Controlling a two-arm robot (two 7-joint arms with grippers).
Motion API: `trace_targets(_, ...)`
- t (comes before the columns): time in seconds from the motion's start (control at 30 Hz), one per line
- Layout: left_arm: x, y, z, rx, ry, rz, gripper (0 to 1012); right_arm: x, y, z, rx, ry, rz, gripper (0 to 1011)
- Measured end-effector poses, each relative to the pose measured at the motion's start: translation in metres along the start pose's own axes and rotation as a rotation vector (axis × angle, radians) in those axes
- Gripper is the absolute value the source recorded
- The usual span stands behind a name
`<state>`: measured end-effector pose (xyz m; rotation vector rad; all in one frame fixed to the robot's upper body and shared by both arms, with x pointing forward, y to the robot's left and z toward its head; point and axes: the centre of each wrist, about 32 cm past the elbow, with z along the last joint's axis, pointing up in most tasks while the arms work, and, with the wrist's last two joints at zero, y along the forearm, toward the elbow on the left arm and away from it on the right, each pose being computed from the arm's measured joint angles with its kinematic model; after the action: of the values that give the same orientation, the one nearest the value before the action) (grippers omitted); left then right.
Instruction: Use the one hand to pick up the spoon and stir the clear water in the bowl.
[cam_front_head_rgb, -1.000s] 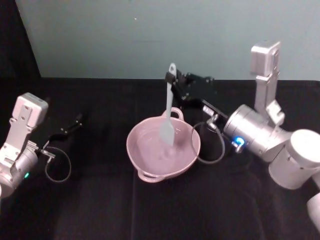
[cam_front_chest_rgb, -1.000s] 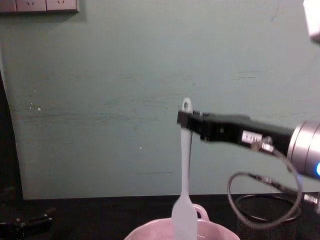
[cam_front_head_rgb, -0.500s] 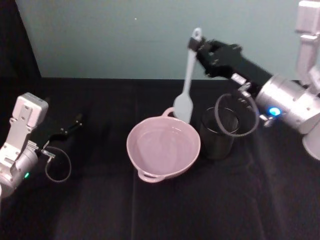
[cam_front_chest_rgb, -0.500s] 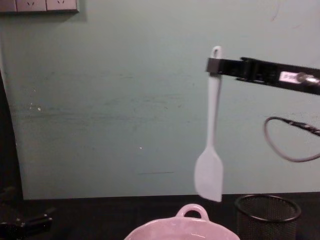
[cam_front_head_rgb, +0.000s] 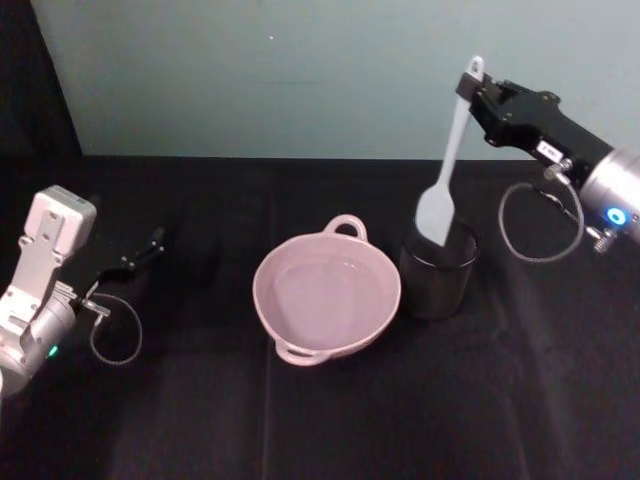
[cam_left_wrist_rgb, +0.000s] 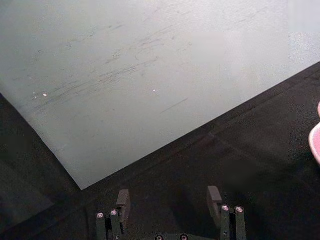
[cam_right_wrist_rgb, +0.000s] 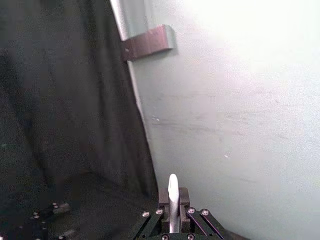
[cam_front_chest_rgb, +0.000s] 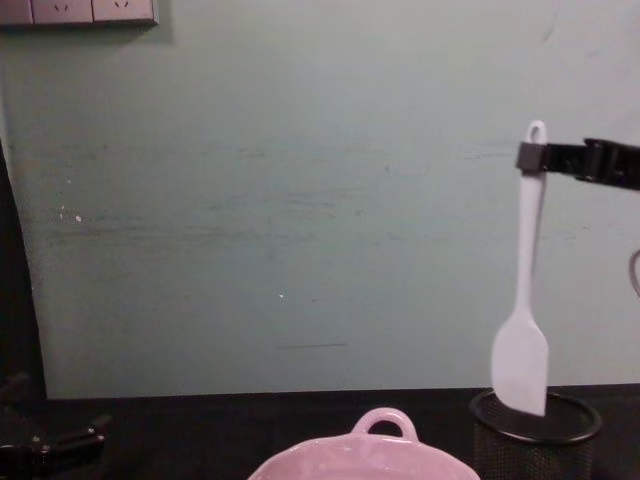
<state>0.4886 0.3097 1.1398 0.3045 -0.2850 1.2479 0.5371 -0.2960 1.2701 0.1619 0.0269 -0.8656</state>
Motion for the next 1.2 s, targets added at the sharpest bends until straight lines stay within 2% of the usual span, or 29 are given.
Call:
trace_targets(0.13, 0.0, 0.0, 0.0, 0.0, 0.0, 0.0, 1011, 0.007, -0.005, -0.008, -0.013, 0.016, -0.03, 112)
trace_targets(0.3, 0.0, 0.0, 0.0, 0.0, 0.0, 0.0, 1011, 0.014, -0.007, -0.025, -0.016, 0.054, -0.059, 112)
trace_targets(0.77, 0.0, 0.0, 0.0, 0.0, 0.0, 0.0, 1011, 0.024, -0.003, -0.073, -0.044, 0.186, -0.04, 112)
trace_targets(1.0, 0.0, 0.0, 0.0, 0.0, 0.0, 0.0, 1011, 0.033, -0.006, -0.086, -0.053, 0.248, -0.035, 112)
trace_targets(1.2, 0.0, 0.0, 0.0, 0.0, 0.0, 0.0, 1011, 0.038, -0.01, -0.09, -0.059, 0.27, -0.042, 112)
